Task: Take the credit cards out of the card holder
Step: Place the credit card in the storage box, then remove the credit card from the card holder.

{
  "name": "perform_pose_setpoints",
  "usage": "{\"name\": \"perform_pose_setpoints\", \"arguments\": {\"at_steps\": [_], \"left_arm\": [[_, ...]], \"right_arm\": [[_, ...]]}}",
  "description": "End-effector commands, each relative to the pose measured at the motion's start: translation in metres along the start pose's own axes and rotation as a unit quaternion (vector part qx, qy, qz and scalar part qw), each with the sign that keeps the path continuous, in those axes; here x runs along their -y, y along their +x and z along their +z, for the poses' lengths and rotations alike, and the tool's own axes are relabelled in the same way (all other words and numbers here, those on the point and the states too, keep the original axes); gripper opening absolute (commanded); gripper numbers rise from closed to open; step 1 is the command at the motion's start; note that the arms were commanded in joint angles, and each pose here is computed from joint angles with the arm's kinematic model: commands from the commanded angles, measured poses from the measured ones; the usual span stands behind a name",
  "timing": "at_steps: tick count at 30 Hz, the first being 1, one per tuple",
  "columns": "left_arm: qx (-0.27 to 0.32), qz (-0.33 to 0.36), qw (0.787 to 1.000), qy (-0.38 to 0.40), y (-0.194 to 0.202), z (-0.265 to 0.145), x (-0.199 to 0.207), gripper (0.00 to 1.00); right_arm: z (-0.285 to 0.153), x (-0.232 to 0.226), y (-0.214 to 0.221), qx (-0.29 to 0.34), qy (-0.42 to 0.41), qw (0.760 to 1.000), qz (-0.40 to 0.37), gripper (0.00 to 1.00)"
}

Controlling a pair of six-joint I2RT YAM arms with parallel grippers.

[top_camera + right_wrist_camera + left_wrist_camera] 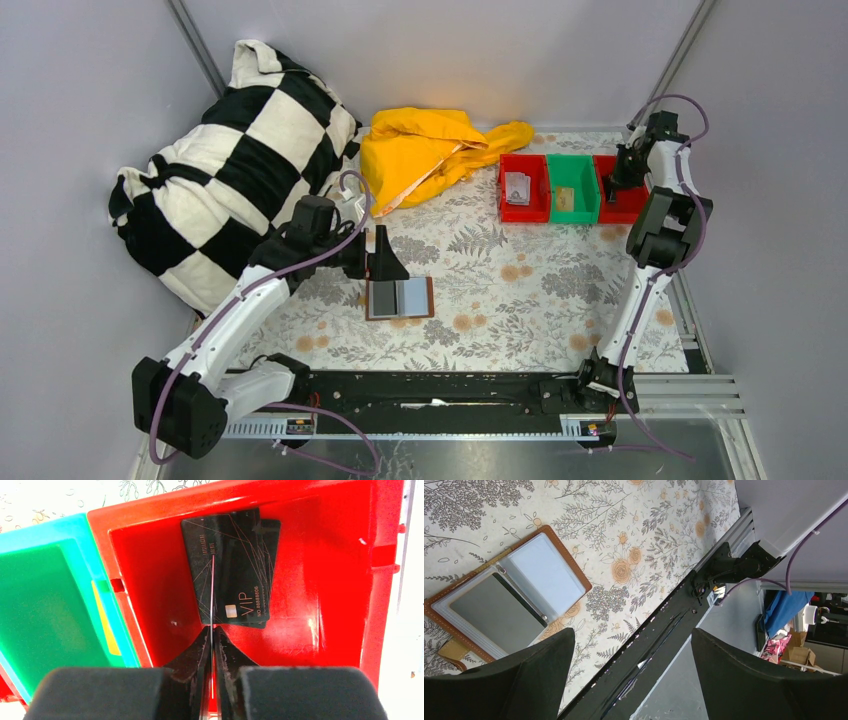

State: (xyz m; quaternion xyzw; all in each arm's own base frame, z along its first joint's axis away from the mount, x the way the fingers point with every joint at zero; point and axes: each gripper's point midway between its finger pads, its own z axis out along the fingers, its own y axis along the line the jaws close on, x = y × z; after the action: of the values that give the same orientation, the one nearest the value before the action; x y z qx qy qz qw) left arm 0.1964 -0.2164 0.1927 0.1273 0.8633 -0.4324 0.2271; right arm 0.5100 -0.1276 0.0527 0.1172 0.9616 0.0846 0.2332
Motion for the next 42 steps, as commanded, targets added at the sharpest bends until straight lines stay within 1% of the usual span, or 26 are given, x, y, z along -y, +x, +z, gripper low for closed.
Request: {"name": "perform_pose_setpoints", "arguments": {"at_steps": [1,4,5,6,7,13,14,16,19,23,27,30,33,34,36,37,39,42], "left_arm": [[0.01,0.023,1.0,0.017,-0.014,-0.003,0.011,0.9],[0.012,0.025,0.999,0.016,-0.016,-0.003,0.011,0.9],[0.012,0.025,0.999,0.016,-0.017,-0.003,0.011,0.9],[0.011,0.026,0.999,0.015,-0.016,-0.003,0.011,0.9],[0.011,0.026,0.999,0.015,-0.016,-0.002,0.01,0.9],[0.006,0.024,1.0,0.017,-0.013,-0.001,0.01,0.9],[0.008,0.025,1.0,0.017,-0.014,-0.002,0.01,0.9],[0.009,0.027,0.999,0.017,-0.014,-0.002,0.01,0.9],[0.008,0.027,0.999,0.017,-0.014,-0.002,0.01,0.9],[0.017,0.027,1.0,-0.001,-0.016,-0.005,0.007,0.9],[0.028,0.012,0.998,-0.052,-0.016,-0.007,-0.011,0.9],[0.029,-0.015,0.995,-0.098,-0.012,-0.005,-0.03,0.9],[0.032,-0.044,0.989,-0.141,-0.007,-0.004,-0.049,0.91],[0.035,-0.054,0.985,-0.157,-0.005,-0.004,-0.056,0.91],[0.039,-0.067,0.981,-0.18,-0.001,-0.004,-0.067,0.91],[0.038,-0.072,0.979,-0.186,0.001,-0.004,-0.069,0.91],[0.043,-0.082,0.974,-0.205,0.003,-0.008,-0.075,0.91],[0.059,-0.097,0.964,-0.24,0.002,-0.013,-0.085,0.91]], "right_arm": [[-0.013,-0.004,-0.01,0.019,0.002,1.0,-0.009,0.14],[-0.018,-0.001,-0.015,0.027,0.013,0.999,-0.011,0.2],[-0.02,0.0,-0.016,0.03,0.016,0.999,-0.011,0.23],[-0.021,0.0,-0.018,0.032,0.019,0.999,-0.012,0.29],[-0.023,0.0,-0.019,0.035,0.022,0.999,-0.012,0.33],[-0.042,0.009,-0.029,0.056,0.057,0.997,-0.017,0.35],[-0.047,0.01,-0.032,0.061,0.064,0.996,-0.018,0.37],[-0.058,0.013,-0.037,0.073,0.08,0.994,-0.019,0.43],[-0.075,0.016,-0.045,0.09,0.099,0.991,-0.022,0.47],[-0.115,0.01,-0.058,0.13,0.111,0.985,-0.021,0.47],[-0.171,-0.013,-0.069,0.192,0.089,0.977,-0.024,0.48],[-0.21,-0.052,-0.063,0.234,0.042,0.971,-0.036,0.48],[-0.234,-0.113,-0.039,0.258,-0.009,0.963,-0.075,0.48],[-0.247,-0.137,-0.031,0.271,-0.034,0.959,-0.076,0.47],[-0.253,-0.184,-0.014,0.279,-0.098,0.952,-0.08,0.46],[-0.253,-0.206,-0.004,0.278,-0.122,0.949,-0.085,0.46],[-0.246,-0.275,0.032,0.257,-0.178,0.941,-0.131,0.47],[-0.235,-0.345,0.083,0.224,-0.248,0.929,-0.161,0.48]]}}
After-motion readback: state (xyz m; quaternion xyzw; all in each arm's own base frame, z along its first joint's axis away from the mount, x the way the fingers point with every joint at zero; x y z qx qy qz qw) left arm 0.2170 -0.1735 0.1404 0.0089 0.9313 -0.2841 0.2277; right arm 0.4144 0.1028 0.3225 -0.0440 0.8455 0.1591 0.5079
